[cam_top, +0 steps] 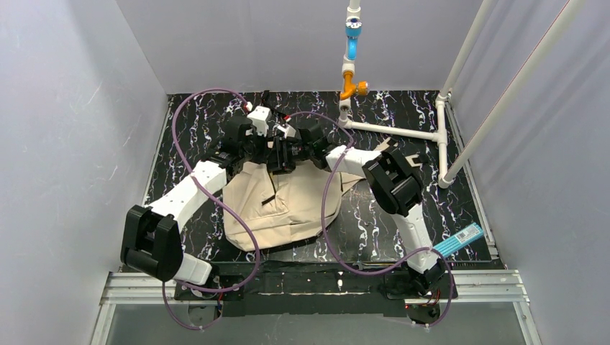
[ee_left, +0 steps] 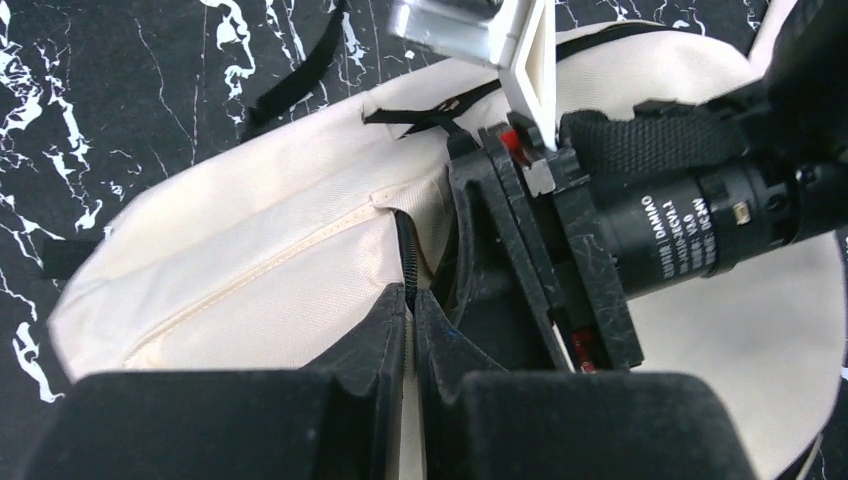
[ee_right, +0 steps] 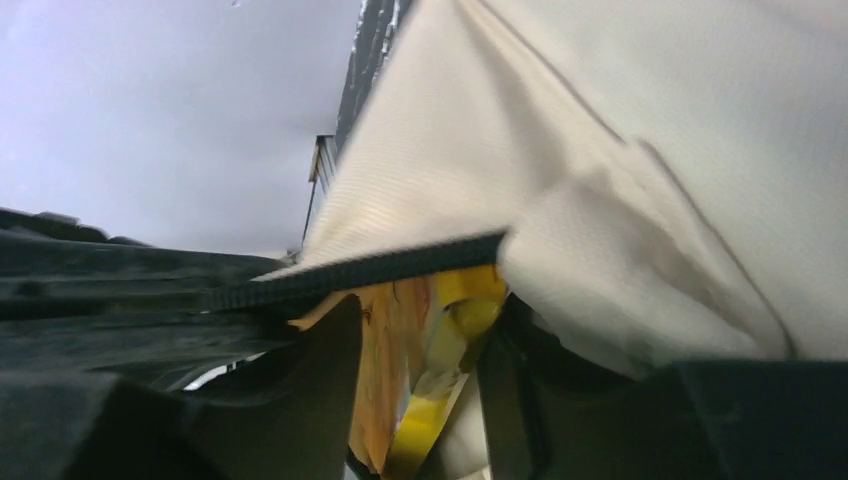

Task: Pack the student bag
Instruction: Place the stationery in the student bag.

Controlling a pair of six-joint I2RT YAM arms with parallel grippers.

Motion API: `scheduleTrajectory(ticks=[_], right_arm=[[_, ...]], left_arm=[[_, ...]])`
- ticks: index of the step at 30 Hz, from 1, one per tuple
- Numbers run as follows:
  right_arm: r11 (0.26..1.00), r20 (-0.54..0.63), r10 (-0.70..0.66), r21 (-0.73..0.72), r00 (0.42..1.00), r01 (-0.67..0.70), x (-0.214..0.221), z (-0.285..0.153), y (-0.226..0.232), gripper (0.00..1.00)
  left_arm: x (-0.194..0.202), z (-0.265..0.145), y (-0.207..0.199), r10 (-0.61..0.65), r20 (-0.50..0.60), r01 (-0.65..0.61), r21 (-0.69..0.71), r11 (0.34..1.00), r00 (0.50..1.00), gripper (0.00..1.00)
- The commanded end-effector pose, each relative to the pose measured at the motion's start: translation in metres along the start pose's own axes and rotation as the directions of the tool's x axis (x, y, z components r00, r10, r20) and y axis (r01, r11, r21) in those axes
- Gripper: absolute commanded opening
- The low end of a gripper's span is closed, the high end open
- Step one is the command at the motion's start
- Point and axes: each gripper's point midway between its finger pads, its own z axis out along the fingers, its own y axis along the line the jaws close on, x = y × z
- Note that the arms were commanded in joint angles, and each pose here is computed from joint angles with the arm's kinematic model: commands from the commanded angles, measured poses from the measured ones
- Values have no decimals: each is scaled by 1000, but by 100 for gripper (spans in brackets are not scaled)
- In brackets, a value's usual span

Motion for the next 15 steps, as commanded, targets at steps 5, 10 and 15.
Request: scheduleTrajectory(ticks=[5,10,15], right_arm=[[989,54,13,149,998,-21,3,-47,3,71],[980,51,10,197,999,-20,11,-60,6,68],[984,65,-11,177,998,0,3,-46,14,36]], left_arm=[[-46,-5,-1,19,163,-19,-1,1000,986,0],[-50,-4,-3,36,147,-39,13,999,988,0],[-45,-5,-9,23,107,-28,51,998,994,0]])
